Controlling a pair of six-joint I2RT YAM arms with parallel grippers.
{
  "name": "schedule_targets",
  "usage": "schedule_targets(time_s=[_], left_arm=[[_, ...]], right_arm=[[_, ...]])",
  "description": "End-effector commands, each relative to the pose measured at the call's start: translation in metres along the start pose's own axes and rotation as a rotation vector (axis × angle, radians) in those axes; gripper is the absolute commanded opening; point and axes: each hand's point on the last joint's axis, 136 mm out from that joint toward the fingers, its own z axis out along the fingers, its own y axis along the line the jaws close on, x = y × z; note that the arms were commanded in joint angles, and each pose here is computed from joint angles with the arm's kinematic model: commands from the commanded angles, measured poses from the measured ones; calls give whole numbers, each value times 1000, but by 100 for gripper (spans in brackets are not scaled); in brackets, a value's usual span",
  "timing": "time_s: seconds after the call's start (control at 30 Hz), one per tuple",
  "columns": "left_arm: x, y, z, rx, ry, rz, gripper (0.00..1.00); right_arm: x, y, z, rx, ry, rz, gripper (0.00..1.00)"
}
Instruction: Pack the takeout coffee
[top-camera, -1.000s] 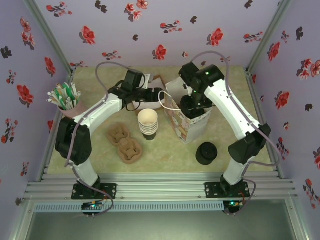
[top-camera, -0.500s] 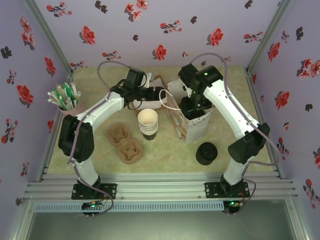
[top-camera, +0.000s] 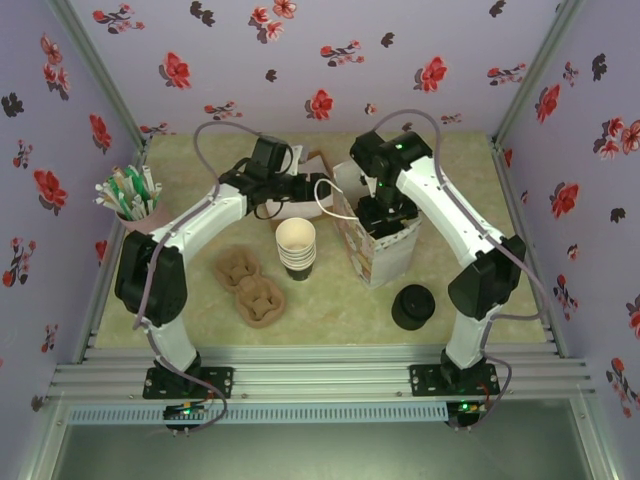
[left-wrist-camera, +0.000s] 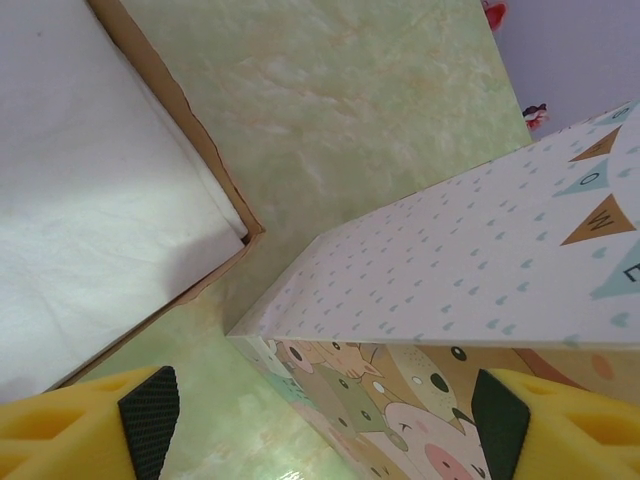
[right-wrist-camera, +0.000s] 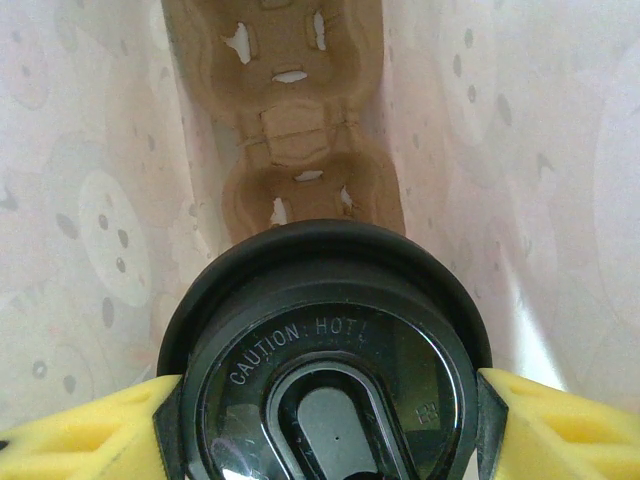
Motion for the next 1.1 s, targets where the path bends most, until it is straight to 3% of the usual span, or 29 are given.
schedule_targets(time_s=[0.0,0.33,0.6,0.9,1.07], left_arm=[[-12,-18,-22,29,-48,37,80],[-16,-24,-51,27,-101,51,84],[-10,-23,-94,-4,-172,63,99],[12,-33,-164,4,-292,101,99],[27,-38,-185,13,-298,114,99]], right_arm=[[1,-2,7,-3,22,-10,69],[4,0,17,-16,35,-14,68],[6,0,19,-18,27,-14,68],[8,2,13,-41,2,-18,68],[9,1,11,-41,-6,-21,68]])
